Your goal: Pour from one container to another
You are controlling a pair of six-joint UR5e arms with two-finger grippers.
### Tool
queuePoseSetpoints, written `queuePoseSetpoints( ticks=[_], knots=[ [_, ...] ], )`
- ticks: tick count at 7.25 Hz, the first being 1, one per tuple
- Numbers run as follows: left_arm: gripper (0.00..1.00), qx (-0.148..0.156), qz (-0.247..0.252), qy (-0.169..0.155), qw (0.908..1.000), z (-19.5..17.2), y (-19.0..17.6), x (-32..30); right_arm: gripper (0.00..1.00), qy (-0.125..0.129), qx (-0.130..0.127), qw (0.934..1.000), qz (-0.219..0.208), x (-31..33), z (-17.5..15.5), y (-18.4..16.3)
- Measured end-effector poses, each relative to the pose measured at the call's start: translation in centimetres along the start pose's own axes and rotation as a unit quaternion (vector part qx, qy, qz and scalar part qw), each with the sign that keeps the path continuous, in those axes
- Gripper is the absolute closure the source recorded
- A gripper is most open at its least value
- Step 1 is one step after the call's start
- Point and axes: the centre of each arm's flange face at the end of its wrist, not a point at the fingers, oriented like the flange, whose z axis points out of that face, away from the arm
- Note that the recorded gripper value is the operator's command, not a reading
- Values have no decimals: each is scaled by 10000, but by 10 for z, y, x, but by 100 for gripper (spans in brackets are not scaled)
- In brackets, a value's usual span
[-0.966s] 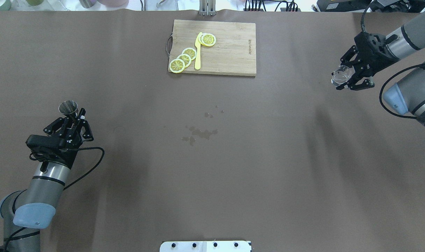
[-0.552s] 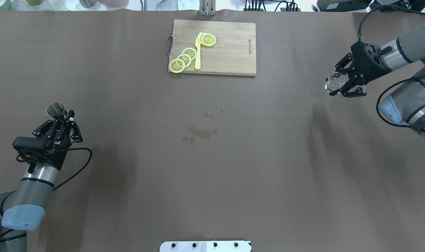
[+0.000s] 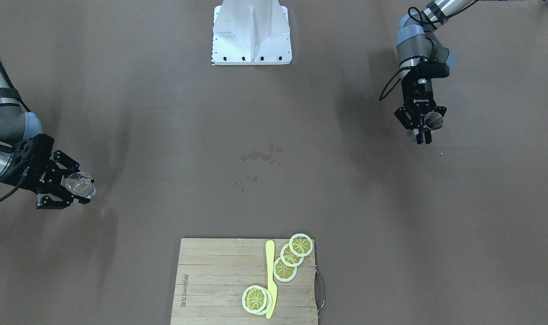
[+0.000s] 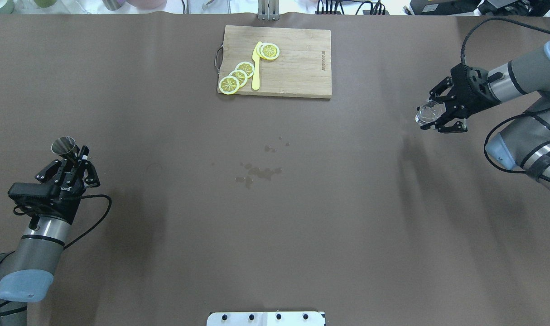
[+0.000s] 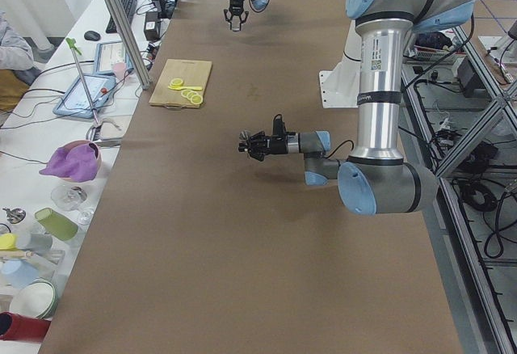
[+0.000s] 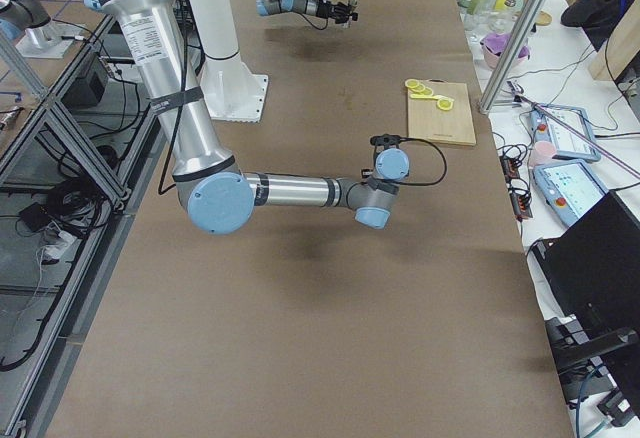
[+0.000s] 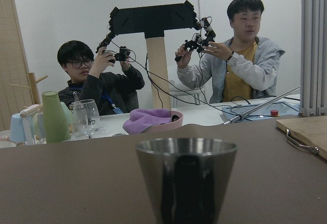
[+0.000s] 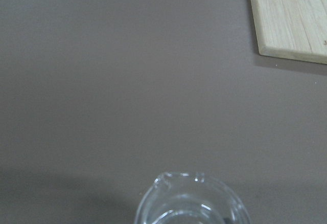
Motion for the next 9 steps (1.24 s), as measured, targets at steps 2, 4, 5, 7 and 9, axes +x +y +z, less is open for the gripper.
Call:
queuePoseSetpoints(
  ticks=[2, 4, 5, 7, 9],
  knots=[
    [100, -62, 6, -161, 9999, 0, -8, 14, 100, -33, 34, 9999, 110, -8, 7, 22],
    [100, -63, -202, -331, 9992, 1, -10, 23, 100, -73, 9, 9998, 202, -8, 12, 29],
    [100, -58, -321, -370, 9988, 2, -10, 26, 100, -90, -5, 9996, 253, -8, 14, 31],
    [100, 49, -451, -537, 9975, 5, -6, 29, 100, -126, 5, 9995, 277, -5, 21, 26],
    [100, 148, -533, -612, 9966, 6, -3, 36, 100, -162, 74, 9991, 391, 1, 31, 8]
  ],
)
